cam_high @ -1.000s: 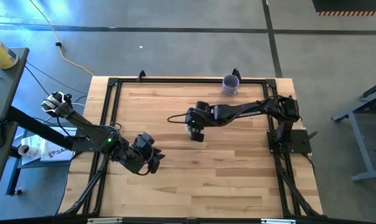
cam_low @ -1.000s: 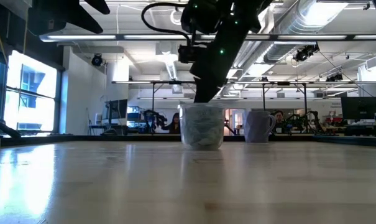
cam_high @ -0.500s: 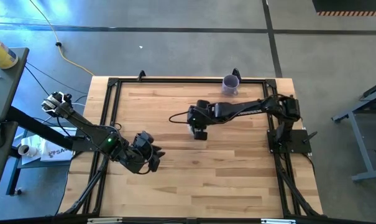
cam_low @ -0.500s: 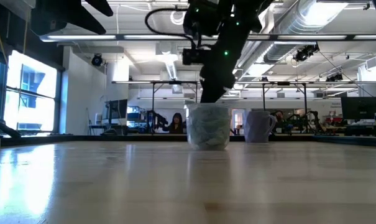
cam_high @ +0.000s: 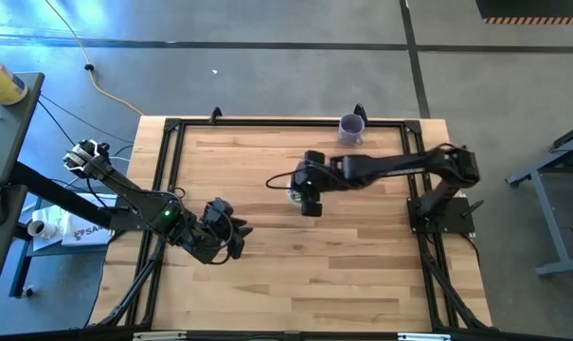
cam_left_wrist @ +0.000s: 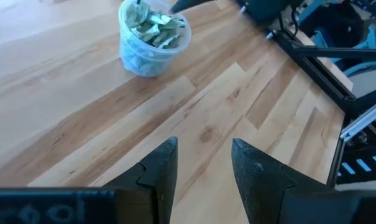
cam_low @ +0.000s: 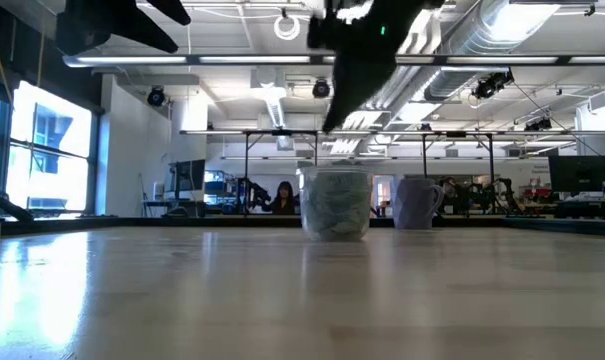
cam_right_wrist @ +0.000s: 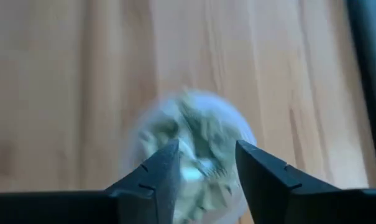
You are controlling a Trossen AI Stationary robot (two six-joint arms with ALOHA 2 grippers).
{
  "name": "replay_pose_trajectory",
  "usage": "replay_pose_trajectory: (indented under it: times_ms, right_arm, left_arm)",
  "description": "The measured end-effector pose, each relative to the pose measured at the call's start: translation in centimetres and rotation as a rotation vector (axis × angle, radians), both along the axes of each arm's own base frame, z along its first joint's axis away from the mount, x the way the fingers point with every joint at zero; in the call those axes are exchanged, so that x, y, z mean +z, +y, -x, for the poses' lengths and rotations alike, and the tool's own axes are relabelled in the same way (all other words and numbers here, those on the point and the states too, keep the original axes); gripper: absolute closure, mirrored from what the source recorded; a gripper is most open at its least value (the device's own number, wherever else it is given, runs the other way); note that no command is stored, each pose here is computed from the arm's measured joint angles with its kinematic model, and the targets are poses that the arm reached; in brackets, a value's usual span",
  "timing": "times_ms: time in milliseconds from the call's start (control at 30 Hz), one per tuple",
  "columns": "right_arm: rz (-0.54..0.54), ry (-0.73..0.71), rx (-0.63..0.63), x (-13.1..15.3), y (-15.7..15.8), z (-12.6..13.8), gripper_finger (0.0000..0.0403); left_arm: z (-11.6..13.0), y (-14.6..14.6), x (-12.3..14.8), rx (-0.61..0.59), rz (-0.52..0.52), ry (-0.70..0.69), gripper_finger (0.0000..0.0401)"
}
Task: Pick and place Stevia / Truvia into bins
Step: Return to Home Position
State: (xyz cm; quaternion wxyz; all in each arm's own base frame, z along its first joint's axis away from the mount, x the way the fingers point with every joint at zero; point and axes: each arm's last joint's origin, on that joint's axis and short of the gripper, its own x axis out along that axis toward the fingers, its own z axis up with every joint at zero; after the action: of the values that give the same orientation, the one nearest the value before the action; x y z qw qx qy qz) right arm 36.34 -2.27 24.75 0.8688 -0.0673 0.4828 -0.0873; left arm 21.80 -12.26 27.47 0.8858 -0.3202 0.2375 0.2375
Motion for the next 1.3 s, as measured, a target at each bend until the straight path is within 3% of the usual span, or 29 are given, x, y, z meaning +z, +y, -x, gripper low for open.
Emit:
replay_pose_trajectory:
  times_ms: [233,367,500,600,700,867,967,1200,1300]
  right_arm:
    - [0.077,-0.246,-0.070,5.9,1.7,2.2,0.0234]
    - [-0.059,-0.397,-0.163,9.0,2.3,4.2,0.0234]
    - [-0.272,-0.518,-0.212,11.9,2.9,6.8,0.0239]
    - [-0.405,-0.573,-0.152,13.9,3.4,9.0,0.0242]
    - [-0.465,-0.548,-0.042,15.1,4.2,11.3,0.0241]
    - [-0.451,-0.447,-0.141,14.3,3.4,14.9,0.0235]
    - [-0.457,-0.453,-0.177,13.0,2.1,16.4,0.0233]
    - [-0.461,-0.675,-0.260,9.2,-2.1,20.5,0.0239]
    - [-0.460,-0.775,-0.261,7.6,-3.3,21.9,0.0241]
  left_arm:
    - [-0.1,0.0,0.8,-0.002,0.025,-0.063,0.0217]
    - [0.4,0.3,1.9,-0.037,0.017,-0.108,0.0217]
    - [0.7,0.1,2.7,-0.122,0.153,-0.122,0.0217]
    - [0.5,-0.2,2.9,-0.198,0.101,-0.135,0.0217]
    - [-0.4,0.6,3.3,-0.272,0.051,-0.143,0.0217]
    - [-1.8,4.1,3.1,-0.309,0.004,-0.133,0.0217]
    - [-2.1,6.1,3.3,-0.330,-0.016,-0.212,0.0217]
    - [0.7,10.7,2.6,-0.275,-0.069,-0.269,0.0217]
    - [2.5,11.8,2.3,-0.247,-0.105,-0.363,0.0217]
